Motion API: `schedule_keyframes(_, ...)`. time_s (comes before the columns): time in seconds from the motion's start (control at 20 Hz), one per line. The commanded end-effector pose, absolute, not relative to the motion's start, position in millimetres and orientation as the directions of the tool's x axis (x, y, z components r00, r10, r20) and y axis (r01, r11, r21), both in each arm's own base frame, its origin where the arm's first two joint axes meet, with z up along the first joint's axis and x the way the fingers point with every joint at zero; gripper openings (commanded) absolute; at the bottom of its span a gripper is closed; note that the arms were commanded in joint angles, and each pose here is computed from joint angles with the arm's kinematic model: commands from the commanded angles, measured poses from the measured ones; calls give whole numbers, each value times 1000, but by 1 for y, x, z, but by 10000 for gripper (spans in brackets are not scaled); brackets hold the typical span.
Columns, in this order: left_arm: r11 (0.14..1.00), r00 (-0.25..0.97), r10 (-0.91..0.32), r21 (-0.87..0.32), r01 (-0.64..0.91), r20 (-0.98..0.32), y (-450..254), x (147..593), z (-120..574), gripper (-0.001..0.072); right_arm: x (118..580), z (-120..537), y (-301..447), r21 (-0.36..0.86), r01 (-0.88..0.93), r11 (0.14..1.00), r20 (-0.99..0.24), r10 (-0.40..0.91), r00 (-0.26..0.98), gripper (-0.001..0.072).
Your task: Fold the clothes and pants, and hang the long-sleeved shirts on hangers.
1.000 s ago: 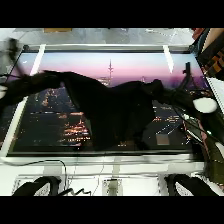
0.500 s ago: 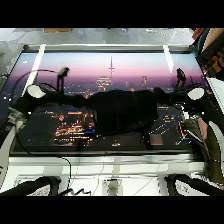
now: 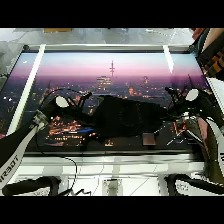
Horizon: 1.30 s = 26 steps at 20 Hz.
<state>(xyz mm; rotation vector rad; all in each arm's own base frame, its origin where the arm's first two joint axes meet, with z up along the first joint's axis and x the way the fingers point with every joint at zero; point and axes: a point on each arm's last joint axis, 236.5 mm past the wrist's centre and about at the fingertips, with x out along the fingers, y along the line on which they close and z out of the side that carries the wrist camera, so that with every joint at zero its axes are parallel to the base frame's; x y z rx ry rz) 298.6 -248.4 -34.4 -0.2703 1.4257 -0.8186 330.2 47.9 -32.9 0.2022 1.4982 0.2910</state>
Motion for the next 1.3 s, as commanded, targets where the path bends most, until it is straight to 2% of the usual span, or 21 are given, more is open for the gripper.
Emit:
schedule_keyframes(0.0, 714, -67, -635, -617, 329, -770, -251, 300, -43, 720, 358, -34, 34, 248, -78, 966, -952, 258, 165, 573)
schedule_keyframes(0.15, 714, -68, -634, -617, 330, -770, -250, 300, -43, 720, 390, -28, 20, 219, 1, 976, -935, 209, 287, 572)
schedule_keyframes(0.25, 714, -67, -634, -617, 330, -770, -250, 300, -43, 720, 388, -37, 5, 241, 88, 967, -948, 215, 237, 573)
schedule_keyframes(0.3, 714, -67, -634, -617, 330, -770, -250, 300, -43, 720, 378, -45, -1, 258, 121, 958, -957, 237, 167, 579)
schedule_keyframes(0.4, 714, -68, -634, -617, 330, -770, -251, 300, -43, 720, 360, -61, 0, 320, 184, 929, -947, 318, 43, 631)
schedule_keyframes(0.45, 714, -68, -634, -617, 330, -770, -251, 300, -43, 720, 357, -68, 7, 369, 211, 905, -927, 375, 12, 631)
schedule_keyframes(0.6, 714, -68, -634, -617, 330, -770, -251, 300, -43, 720, 364, -78, 19, 473, 153, 868, -879, 476, 16, 631)
schedule_keyframes(0.8, 715, -65, -634, -616, 330, -771, -251, 301, -44, 720, 381, -98, 11, 502, 185, 845, -864, 498, 73, 626)
schedule_keyframes(1.0, 734, 6, -631, -593, 331, -776, -250, 317, -45, 720, 379, -104, 51, 667, 212, 714, -735, 678, 29, 623)
schedule_keyframes(1.15, 768, 91, -599, -539, 347, -795, -243, 338, -50, 720, 385, -86, 99, 814, 128, 567, -574, 818, 25, 617)
schedule_keyframes(1.25, 777, 121, -592, -525, 349, -797, -241, 345, -51, 719, 392, -77, 125, 845, 62, 532, -534, 845, 34, 618)
